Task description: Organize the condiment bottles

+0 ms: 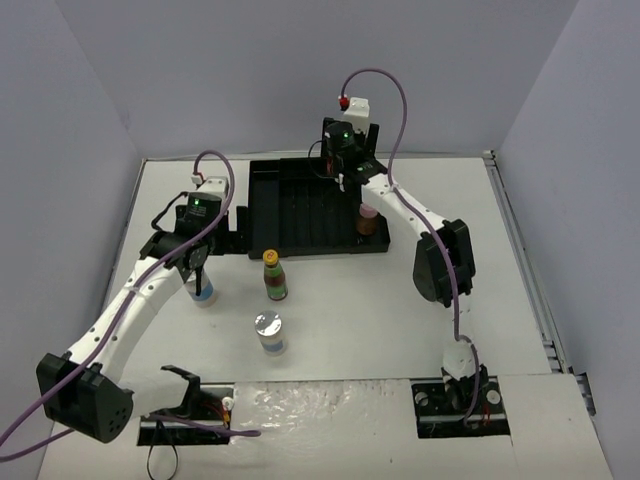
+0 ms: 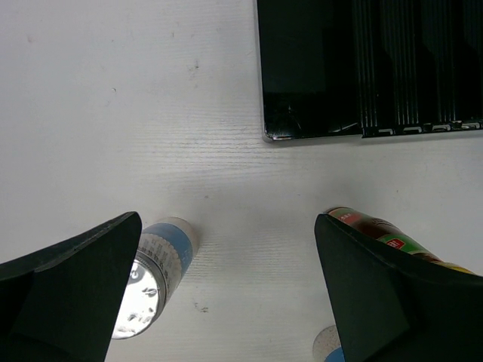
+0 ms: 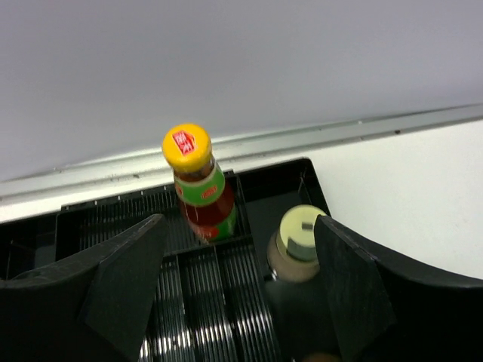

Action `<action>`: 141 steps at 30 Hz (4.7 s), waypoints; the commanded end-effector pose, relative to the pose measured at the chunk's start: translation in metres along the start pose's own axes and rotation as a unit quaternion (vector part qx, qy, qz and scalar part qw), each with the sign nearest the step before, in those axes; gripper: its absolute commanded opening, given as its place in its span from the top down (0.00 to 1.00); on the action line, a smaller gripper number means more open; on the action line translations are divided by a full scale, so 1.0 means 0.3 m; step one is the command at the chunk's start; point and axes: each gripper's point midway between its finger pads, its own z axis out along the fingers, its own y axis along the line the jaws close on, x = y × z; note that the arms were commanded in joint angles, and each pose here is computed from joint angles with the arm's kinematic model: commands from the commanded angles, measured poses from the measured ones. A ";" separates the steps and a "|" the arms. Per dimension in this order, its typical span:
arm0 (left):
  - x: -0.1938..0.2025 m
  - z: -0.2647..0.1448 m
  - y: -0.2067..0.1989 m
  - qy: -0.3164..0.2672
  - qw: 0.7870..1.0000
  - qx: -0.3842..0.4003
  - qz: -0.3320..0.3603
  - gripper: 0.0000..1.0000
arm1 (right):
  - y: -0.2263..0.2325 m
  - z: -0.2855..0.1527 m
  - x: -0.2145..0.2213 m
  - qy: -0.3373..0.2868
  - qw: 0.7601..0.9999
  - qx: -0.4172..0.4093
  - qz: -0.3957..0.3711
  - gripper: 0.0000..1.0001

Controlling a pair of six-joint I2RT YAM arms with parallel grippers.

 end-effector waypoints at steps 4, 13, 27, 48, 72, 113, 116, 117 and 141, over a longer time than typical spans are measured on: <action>-0.142 -0.097 -0.095 -0.087 0.992 0.092 -0.002 0.03 | -0.055 -0.283 -0.149 -0.005 0.996 -0.035 0.085 0.24; -0.126 -0.166 -0.218 -0.080 0.985 0.148 0.032 0.03 | -0.139 -0.519 -0.059 0.025 0.992 -0.064 0.107 0.24; -0.071 -0.166 -0.303 -0.052 0.986 0.142 0.068 0.03 | -0.246 -0.686 0.027 0.038 0.990 -0.068 0.118 0.24; 0.017 -0.098 -0.365 0.001 0.990 0.123 0.074 0.07 | -0.315 -0.745 0.063 0.040 0.990 -0.063 0.120 0.24; 0.097 -0.064 -0.383 0.035 0.992 0.096 0.074 0.20 | -0.339 -0.750 0.118 0.051 0.990 -0.056 0.117 0.24; -0.169 -0.206 -0.403 -0.023 0.992 0.086 0.086 1.00 | -0.421 -0.785 0.171 0.056 0.993 -0.040 0.095 0.23; -0.283 -0.248 -0.419 -0.053 0.991 0.087 0.089 1.00 | -0.437 -0.796 0.180 0.062 0.993 -0.037 0.089 0.23; -0.305 -0.242 -0.427 -0.055 0.991 0.082 0.094 1.00 | -0.441 -0.801 0.180 0.063 0.993 -0.037 0.088 0.24; -0.999 0.235 -0.442 -0.249 0.968 0.034 0.019 1.00 | -0.473 -0.878 0.265 0.104 0.989 -0.064 0.085 0.25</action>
